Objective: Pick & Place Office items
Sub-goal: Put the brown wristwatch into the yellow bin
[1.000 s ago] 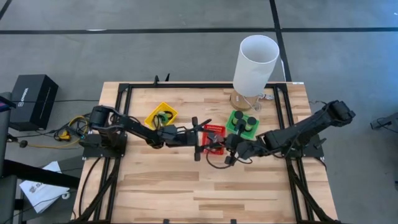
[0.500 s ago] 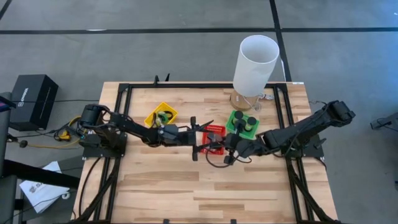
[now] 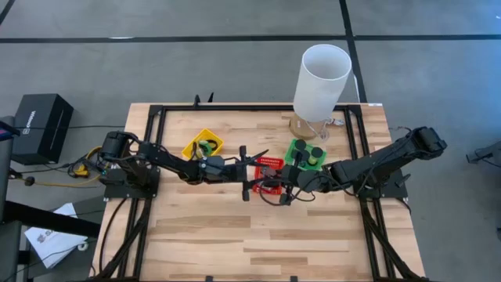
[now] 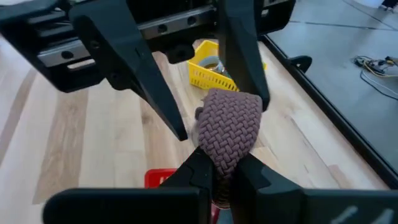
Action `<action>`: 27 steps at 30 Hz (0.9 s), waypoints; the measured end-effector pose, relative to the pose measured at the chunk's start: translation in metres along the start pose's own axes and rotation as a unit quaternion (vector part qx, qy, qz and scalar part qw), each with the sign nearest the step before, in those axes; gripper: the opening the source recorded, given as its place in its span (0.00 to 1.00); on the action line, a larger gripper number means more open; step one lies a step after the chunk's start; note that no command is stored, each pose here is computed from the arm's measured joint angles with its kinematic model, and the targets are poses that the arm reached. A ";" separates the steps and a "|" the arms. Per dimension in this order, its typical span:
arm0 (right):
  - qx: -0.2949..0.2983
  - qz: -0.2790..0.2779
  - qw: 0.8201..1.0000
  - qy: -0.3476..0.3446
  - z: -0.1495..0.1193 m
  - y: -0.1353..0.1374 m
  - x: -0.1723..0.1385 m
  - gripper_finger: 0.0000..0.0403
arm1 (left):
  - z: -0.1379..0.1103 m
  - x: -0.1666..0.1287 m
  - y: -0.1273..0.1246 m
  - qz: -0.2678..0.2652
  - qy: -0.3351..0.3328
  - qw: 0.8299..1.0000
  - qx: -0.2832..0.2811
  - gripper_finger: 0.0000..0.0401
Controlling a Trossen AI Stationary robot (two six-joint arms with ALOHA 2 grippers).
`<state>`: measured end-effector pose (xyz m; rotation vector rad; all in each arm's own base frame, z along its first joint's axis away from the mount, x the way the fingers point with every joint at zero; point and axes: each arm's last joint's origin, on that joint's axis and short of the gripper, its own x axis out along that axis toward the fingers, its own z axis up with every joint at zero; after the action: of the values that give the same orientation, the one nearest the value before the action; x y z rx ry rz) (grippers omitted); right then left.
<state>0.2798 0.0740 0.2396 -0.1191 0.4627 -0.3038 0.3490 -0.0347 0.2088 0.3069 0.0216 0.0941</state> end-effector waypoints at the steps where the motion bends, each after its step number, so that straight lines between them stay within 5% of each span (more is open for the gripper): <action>1: 0.000 0.001 1.000 0.001 0.000 -0.001 0.000 0.05 | 0.000 0.000 0.000 0.000 0.000 1.000 0.000 0.42; 10: -0.015 0.032 0.999 -0.021 0.005 0.000 0.001 0.05 | 0.000 0.000 0.002 0.001 -0.003 1.000 -0.011 0.29; 27: -0.010 0.024 0.999 -0.023 0.006 -0.006 0.005 0.09 | 0.000 0.000 0.002 0.003 -0.001 1.000 -0.010 0.21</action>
<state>0.2855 0.0669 0.2443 -0.1332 0.4221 -0.2486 0.3492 -0.0327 0.2092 0.2867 0.0185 0.1006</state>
